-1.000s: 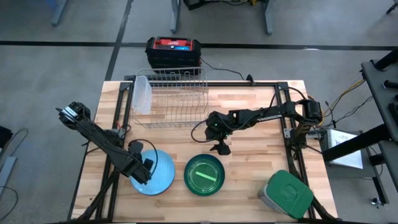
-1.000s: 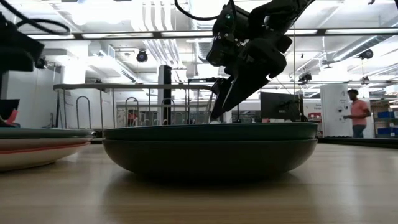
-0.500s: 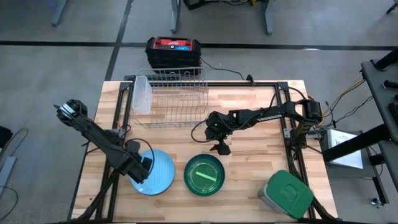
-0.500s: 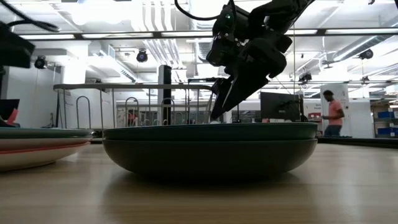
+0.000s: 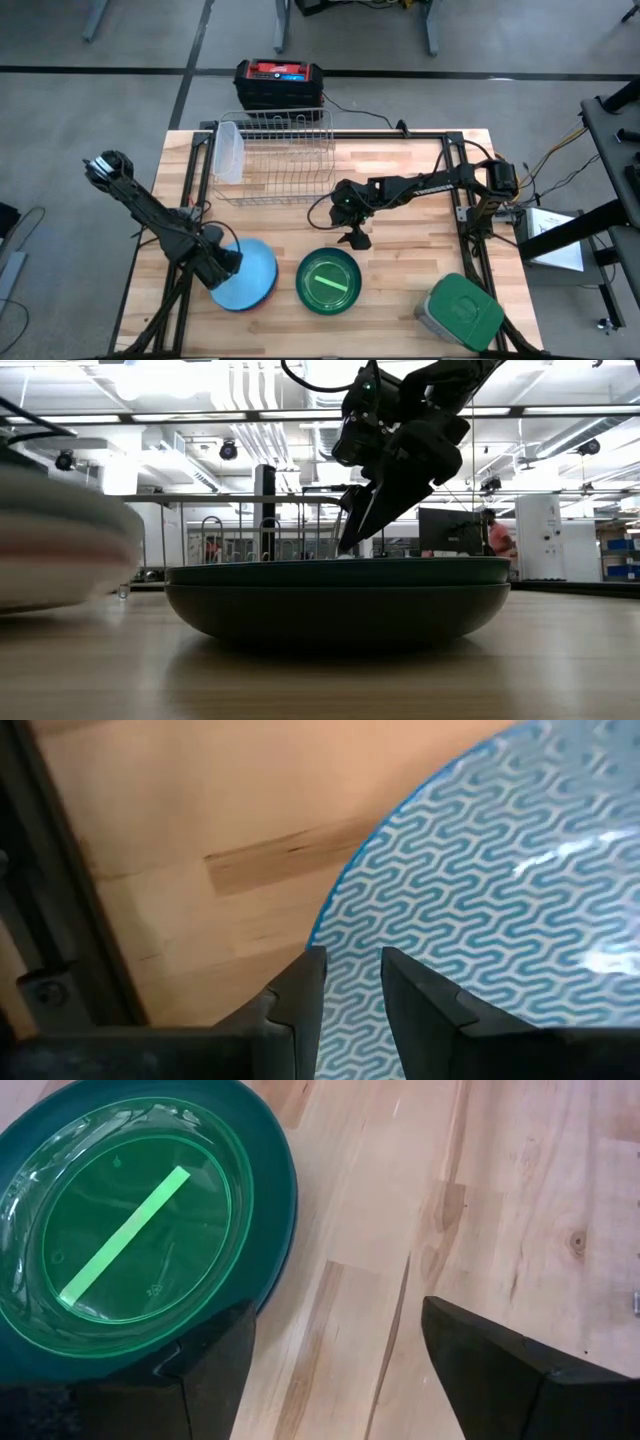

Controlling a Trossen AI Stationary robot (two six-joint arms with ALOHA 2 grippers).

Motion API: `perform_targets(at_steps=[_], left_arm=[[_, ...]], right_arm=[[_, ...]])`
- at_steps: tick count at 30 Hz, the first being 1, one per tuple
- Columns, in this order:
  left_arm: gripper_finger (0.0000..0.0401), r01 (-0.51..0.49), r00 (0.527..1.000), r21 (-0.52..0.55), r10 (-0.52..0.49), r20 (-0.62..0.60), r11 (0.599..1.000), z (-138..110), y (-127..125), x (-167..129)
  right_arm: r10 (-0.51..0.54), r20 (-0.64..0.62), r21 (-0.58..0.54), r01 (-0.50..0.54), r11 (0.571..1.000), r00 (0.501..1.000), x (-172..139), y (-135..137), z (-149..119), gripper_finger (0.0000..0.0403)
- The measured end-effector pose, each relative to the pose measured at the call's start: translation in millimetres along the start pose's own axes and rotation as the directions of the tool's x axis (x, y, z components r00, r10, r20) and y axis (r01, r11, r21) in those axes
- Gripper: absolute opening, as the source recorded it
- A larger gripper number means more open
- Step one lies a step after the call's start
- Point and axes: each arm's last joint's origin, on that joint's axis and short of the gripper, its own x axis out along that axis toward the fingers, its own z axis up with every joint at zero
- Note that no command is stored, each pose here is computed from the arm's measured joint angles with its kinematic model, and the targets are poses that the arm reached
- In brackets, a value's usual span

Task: Sort dishes
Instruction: Put the light blue patterned plate into the dish rack

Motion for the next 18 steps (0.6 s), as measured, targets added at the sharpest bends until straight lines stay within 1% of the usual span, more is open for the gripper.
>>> perform_targets(at_steps=[4,9,14,18], left_arm=[[0.0096,-0.022,1.0,0.01,0.022,-0.004,1.0,-0.1,0.2,-2.1],[0.0096,-0.021,1.0,0.021,0.021,0.005,1.0,-2.1,-5.7,-10.0],[0.0096,-0.056,0.998,0.027,0.055,0.014,0.998,-4.3,-10.8,-18.3],[0.0096,-0.032,1.0,0.067,0.032,0.002,0.997,-9.0,-22.4,-33.3]], right_arm=[[0.001,-0.002,0.0,-0.001,1.0,1.0,0.3,0.2,-0.7,0.0276],[0.001,-0.001,-0.004,-0.001,1.0,1.0,0.3,0.2,-0.6,0.0271],[0.001,-0.001,-0.005,-0.001,1.0,1.0,0.3,0.2,-0.6,0.0278],[0.0,-0.001,-0.005,0.0,1.0,1.0,0.3,0.2,-0.6,0.0281]])
